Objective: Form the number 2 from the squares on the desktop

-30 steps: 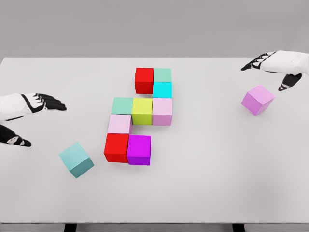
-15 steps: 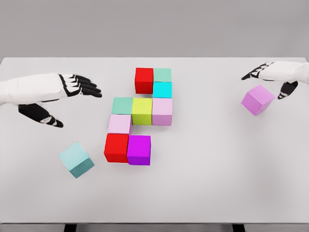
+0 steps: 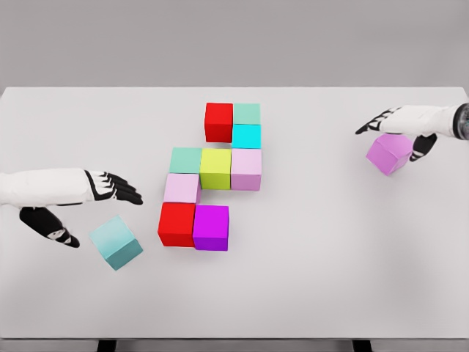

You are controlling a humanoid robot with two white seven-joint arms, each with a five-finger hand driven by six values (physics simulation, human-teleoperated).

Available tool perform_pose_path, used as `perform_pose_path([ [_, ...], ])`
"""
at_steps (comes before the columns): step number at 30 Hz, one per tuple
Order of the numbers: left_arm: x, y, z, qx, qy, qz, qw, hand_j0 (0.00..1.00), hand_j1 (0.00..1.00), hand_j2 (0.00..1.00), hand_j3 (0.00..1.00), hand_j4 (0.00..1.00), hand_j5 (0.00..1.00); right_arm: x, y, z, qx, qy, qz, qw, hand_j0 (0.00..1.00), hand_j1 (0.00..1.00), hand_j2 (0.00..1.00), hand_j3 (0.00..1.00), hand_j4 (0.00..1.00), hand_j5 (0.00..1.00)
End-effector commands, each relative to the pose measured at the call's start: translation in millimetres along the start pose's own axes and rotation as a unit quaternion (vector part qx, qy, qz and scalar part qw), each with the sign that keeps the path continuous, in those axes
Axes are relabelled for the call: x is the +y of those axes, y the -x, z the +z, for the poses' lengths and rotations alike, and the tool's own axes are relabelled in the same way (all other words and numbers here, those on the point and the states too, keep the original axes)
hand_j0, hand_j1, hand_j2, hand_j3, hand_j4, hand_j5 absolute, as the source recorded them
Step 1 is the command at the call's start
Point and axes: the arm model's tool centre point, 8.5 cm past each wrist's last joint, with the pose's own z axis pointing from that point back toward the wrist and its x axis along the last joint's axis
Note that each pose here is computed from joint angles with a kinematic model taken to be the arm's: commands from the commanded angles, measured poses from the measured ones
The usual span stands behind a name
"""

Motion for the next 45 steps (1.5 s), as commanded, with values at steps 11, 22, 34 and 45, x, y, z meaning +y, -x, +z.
perform_pose_path([
  [11,-9.8,3,-4,0.005,0.013,0.000,0.9999,1.00,1.00,1.00,1.00,1.00,1.00,14.5,6.1,-8,0.007,-0.016,-0.023,0.9996,1.00,1.00,1.00,1.00,1.00,1.00],
  [22,-24.8,7,-19,0.001,0.025,-0.001,0.9997,1.00,1.00,1.00,1.00,1.00,1.00,8.0,5.2,-5,0.002,-0.002,-0.027,0.9996,0.35,0.35,0.35,0.35,0.35,0.35],
  [34,-34.9,19,-24,0.014,0.035,0.003,0.9993,1.00,1.00,1.00,1.00,1.00,1.00,-70.6,-124.2,34,-0.161,0.130,0.120,0.9709,0.38,0.38,0.38,0.38,0.38,0.38],
  [45,-45.6,27,-31,0.018,0.038,0.012,0.9990,1.00,1.00,1.00,1.00,1.00,1.00,-46.6,-208.1,26,-0.292,0.088,0.154,0.9398,0.41,0.41,0.41,0.41,0.41,0.41],
])
